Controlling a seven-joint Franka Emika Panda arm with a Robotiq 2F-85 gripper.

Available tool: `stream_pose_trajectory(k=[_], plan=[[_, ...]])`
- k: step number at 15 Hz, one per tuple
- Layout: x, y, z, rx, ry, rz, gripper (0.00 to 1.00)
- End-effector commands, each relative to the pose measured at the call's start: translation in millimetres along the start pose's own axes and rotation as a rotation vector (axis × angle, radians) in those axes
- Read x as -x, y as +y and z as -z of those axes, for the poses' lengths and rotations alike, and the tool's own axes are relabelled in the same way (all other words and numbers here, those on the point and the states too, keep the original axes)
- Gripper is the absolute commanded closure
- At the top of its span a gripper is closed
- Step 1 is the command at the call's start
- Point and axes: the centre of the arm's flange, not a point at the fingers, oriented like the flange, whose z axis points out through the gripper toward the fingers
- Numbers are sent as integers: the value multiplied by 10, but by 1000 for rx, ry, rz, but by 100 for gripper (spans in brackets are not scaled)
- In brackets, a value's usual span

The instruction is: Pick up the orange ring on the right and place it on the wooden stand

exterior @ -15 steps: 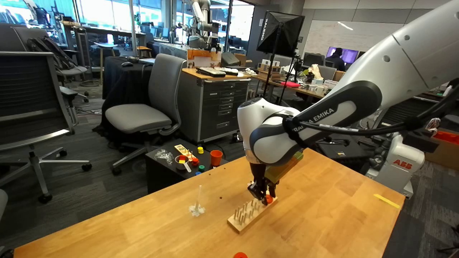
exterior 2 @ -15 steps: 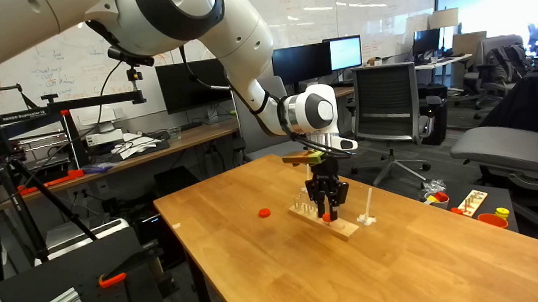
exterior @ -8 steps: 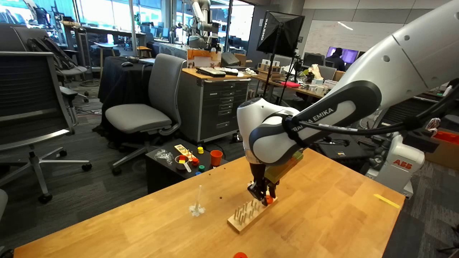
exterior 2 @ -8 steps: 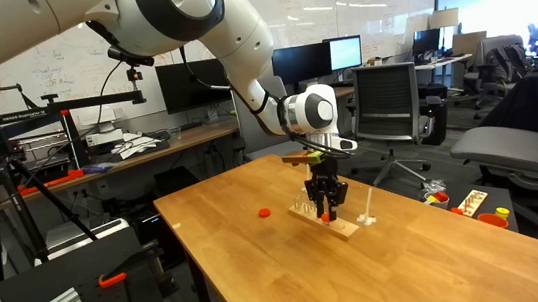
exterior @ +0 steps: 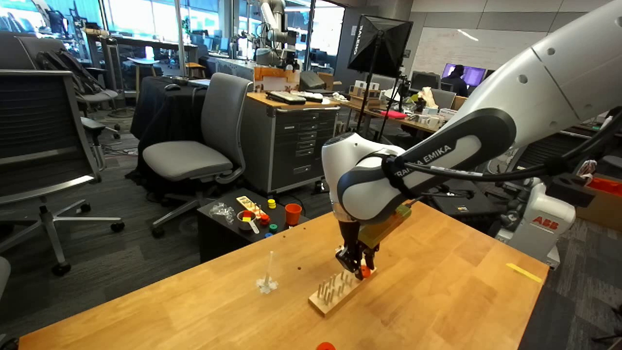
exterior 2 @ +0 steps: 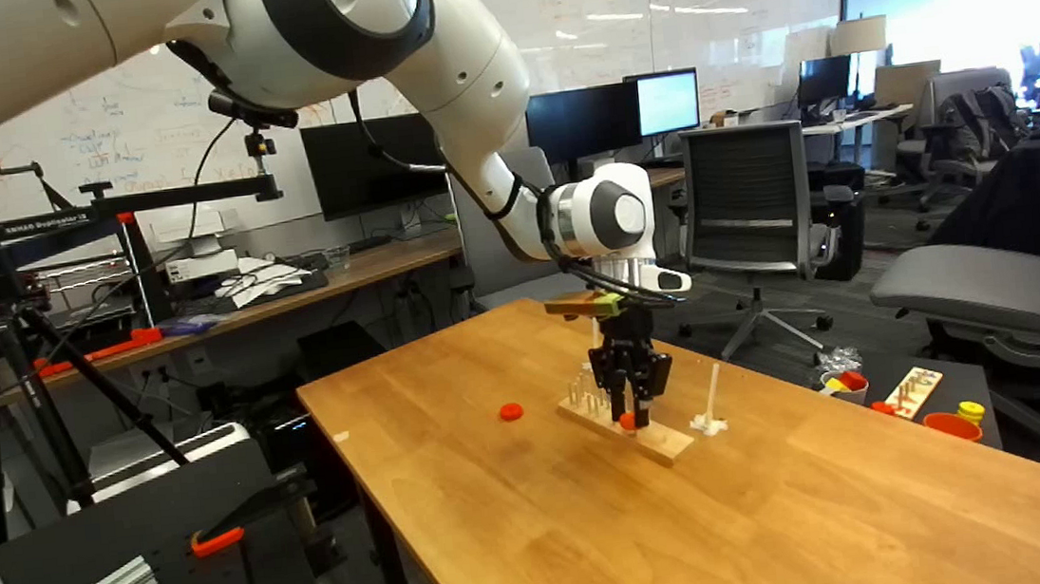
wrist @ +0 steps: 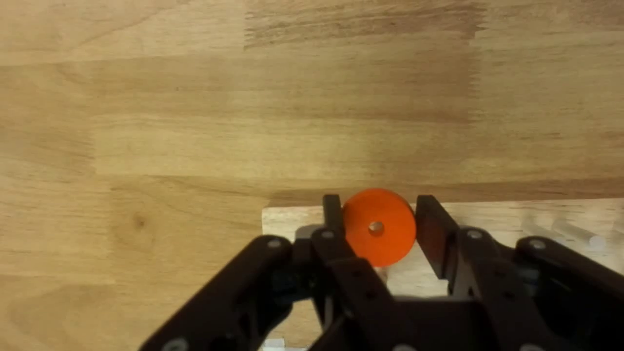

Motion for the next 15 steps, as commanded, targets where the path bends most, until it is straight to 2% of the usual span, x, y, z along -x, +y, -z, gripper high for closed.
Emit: stream_pose_trajectory(k=[1,15], plan=[[-81,18,-67,-18,-29,-23,83],[-179,76,-55,-26,-35,-43,83]])
